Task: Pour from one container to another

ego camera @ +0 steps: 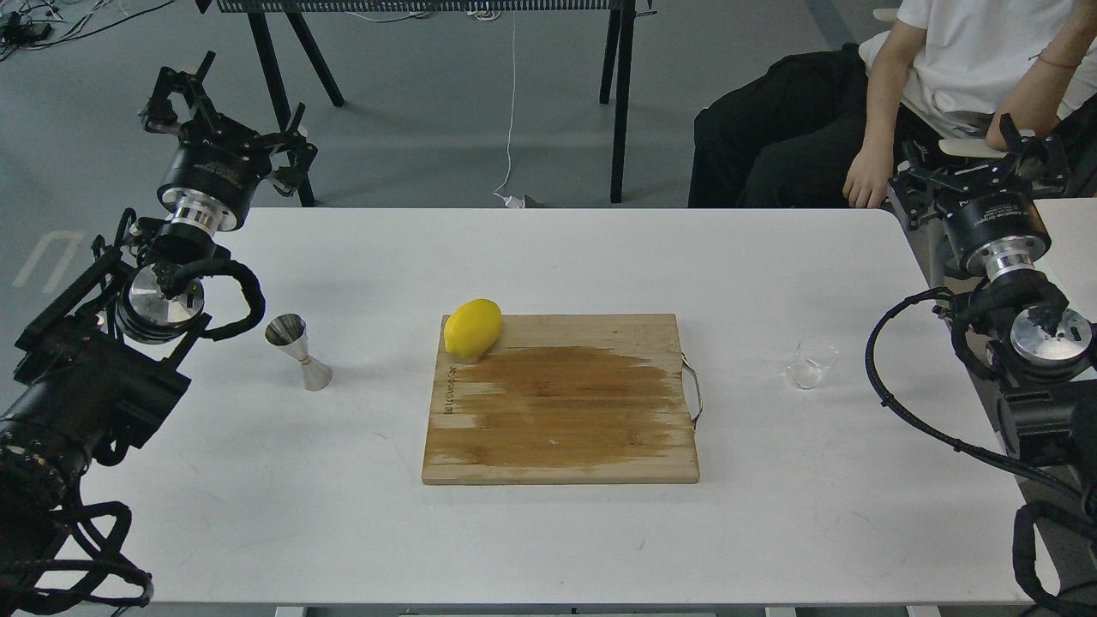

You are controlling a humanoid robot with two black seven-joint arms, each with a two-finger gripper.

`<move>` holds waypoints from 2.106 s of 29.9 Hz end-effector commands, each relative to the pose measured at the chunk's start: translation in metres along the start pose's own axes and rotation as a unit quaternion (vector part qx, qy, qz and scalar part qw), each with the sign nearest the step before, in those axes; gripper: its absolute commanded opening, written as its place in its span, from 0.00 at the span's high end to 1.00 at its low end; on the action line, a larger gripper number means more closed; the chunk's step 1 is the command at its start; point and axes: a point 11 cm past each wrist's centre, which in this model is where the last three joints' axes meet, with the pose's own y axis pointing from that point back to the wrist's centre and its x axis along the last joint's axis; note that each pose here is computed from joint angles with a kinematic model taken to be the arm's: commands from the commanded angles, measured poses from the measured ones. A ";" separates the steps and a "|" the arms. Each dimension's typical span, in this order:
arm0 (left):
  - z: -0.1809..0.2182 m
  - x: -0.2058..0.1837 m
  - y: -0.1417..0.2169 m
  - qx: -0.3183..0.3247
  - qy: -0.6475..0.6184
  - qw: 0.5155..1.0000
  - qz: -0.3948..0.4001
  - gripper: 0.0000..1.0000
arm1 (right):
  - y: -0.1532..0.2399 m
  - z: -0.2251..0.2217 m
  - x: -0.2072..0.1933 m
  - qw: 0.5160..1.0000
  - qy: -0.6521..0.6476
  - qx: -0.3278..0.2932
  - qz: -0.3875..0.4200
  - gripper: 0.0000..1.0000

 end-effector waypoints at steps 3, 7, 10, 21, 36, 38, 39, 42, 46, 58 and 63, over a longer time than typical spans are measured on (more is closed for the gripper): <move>-0.003 -0.004 0.003 -0.011 0.005 1.000 -0.007 0.00 | 0.002 0.001 0.003 1.000 0.000 0.000 0.003 0.00; 0.001 -0.007 0.007 -0.018 0.011 1.000 -0.015 0.00 | 0.003 0.001 0.004 1.000 0.001 0.000 0.005 0.00; 0.004 -0.007 0.019 0.015 -0.016 0.999 -0.035 0.00 | 0.003 0.000 0.004 1.000 0.001 0.002 0.004 0.00; 0.049 -0.030 0.070 0.118 -0.291 0.940 -0.134 0.00 | 0.014 -0.024 0.017 0.999 0.020 0.014 0.020 0.00; 0.010 -0.011 0.181 0.167 -0.640 0.732 -0.164 0.01 | 0.043 -0.022 0.024 1.000 -0.008 0.026 0.003 0.00; -0.001 -0.001 0.196 0.177 -0.685 0.682 -0.184 0.01 | 0.047 -0.020 0.026 1.000 -0.008 0.024 0.005 0.00; -0.006 0.002 0.202 0.178 -0.708 0.654 -0.197 0.01 | 0.048 -0.020 0.027 1.000 -0.008 0.024 0.006 0.00; -0.013 0.032 0.223 0.173 -0.799 0.537 -0.208 0.04 | 0.049 -0.020 0.029 1.000 -0.007 0.024 0.009 0.00; -0.020 0.086 0.242 0.194 -0.875 0.402 -0.186 0.04 | 0.052 -0.020 0.032 1.000 -0.008 0.024 0.012 0.00; -0.071 0.149 0.230 0.237 -0.898 0.337 -0.156 0.07 | 0.055 -0.019 0.036 1.000 -0.005 0.021 0.018 0.00; -0.081 0.142 0.218 0.226 -0.896 0.349 -0.154 0.12 | 0.056 -0.021 0.038 1.000 -0.004 0.023 0.021 0.00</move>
